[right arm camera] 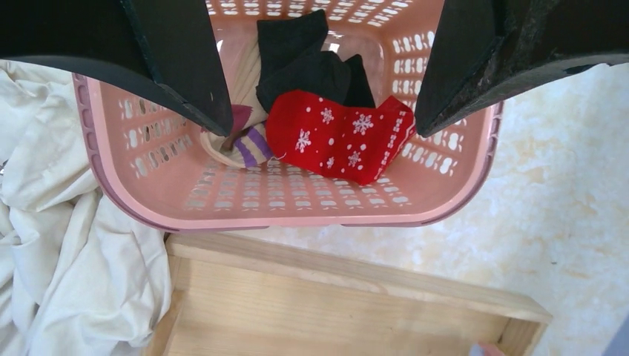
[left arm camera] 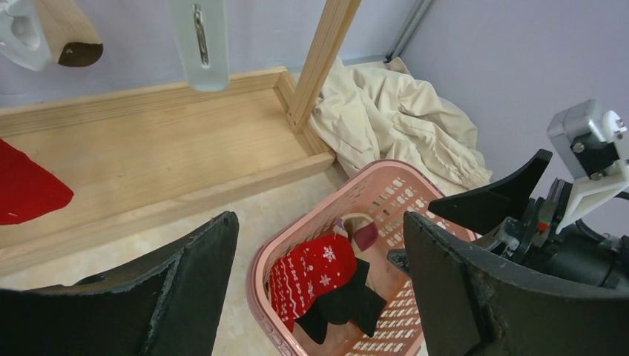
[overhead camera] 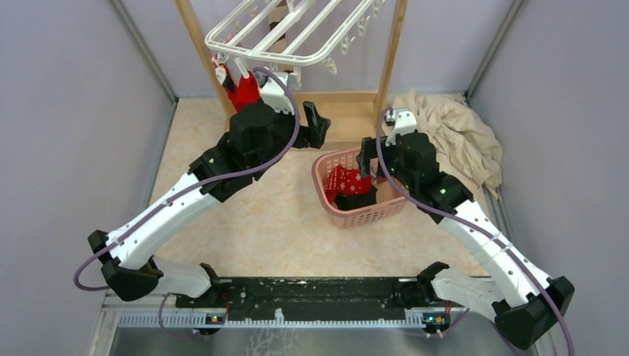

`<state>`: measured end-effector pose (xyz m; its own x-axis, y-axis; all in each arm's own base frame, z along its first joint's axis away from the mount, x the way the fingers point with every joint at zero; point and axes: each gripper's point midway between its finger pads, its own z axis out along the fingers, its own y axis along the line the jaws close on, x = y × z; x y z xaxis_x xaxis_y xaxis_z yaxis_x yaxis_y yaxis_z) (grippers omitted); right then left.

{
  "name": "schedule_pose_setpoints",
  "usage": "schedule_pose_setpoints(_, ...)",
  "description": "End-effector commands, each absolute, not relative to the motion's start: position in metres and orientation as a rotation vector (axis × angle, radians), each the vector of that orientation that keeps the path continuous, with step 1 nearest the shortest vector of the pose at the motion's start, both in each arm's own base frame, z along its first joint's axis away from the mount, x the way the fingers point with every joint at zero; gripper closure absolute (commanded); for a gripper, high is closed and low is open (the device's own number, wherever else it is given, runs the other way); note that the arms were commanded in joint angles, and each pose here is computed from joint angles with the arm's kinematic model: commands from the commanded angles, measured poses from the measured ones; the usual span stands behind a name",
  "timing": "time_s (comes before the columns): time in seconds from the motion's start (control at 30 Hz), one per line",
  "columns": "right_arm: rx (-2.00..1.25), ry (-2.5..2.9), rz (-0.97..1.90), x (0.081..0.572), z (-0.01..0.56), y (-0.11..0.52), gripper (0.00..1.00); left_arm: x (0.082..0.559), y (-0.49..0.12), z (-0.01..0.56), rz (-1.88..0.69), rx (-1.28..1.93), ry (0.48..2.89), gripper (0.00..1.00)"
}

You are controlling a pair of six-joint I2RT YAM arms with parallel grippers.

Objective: Remove the socks clipped to the hanger
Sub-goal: Place the sock in the bin.

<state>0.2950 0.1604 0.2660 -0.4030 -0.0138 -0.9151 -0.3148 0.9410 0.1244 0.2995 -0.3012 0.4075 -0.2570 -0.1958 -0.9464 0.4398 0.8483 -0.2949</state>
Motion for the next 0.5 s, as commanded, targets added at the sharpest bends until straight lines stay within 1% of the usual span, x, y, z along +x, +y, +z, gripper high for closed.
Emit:
schedule_pose_setpoints(0.0,-0.165,1.875,0.387,0.288,0.302,0.154,0.08,0.282,-0.29,0.424,-0.604,0.179,1.698,0.13)
schedule_pose_setpoints(0.47,-0.161,1.825,0.511,0.277,0.318,0.164,0.08,0.215,-0.289,0.406,-0.728,0.256,1.754,0.11)
